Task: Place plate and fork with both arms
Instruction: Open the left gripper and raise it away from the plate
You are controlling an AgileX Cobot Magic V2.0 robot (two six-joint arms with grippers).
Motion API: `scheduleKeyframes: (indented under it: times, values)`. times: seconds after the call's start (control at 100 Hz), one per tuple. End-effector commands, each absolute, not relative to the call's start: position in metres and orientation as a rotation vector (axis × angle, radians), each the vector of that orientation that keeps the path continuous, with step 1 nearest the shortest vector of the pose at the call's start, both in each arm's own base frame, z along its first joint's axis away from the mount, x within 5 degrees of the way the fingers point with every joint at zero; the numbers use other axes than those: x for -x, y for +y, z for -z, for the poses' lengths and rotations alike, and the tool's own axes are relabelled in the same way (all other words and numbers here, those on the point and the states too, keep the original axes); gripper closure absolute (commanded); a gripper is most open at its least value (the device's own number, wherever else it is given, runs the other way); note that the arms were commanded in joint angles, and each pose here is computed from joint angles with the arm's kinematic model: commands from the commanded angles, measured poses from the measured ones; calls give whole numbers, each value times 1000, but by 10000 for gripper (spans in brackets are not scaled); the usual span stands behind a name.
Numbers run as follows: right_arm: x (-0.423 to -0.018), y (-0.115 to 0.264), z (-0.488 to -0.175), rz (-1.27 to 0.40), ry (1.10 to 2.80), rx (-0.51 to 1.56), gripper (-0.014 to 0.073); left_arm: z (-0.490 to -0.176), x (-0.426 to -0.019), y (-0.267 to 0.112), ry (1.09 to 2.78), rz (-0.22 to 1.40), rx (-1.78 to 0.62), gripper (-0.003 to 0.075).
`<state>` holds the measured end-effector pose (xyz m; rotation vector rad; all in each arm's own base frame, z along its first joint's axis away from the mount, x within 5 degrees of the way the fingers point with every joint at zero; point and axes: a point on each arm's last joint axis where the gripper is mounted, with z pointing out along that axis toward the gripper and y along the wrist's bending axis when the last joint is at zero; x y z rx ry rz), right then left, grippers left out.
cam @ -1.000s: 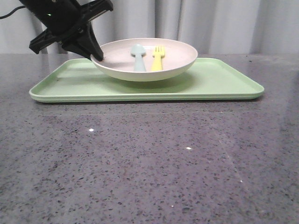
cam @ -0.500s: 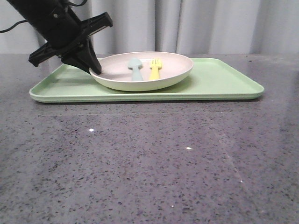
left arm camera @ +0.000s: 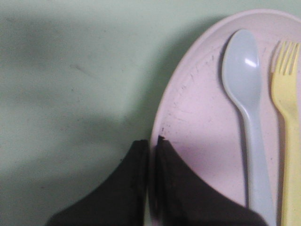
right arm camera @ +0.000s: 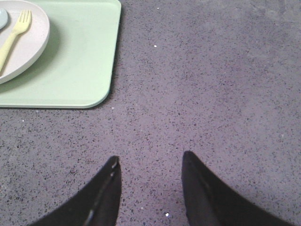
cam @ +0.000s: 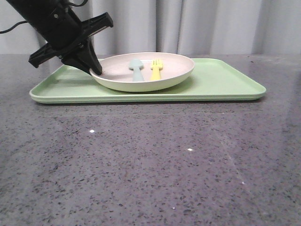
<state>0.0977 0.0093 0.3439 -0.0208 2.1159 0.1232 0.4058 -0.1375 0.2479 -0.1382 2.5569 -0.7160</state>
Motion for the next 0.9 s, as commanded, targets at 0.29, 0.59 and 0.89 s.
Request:
scheduleKeyframes:
  times: [0.29, 0.59, 0.89]
  values:
    - [-102, 8, -360, -113, 2020, 14, 266, -281, -402, -141, 2448, 770, 151, 397]
    - [-102, 8, -360, -113, 2020, 14, 266, -308, -396, -137, 2365, 758, 125, 244]
    - [-102, 8, -360, -113, 2020, 14, 266, -358, -372, -104, 2268, 582, 30, 244]
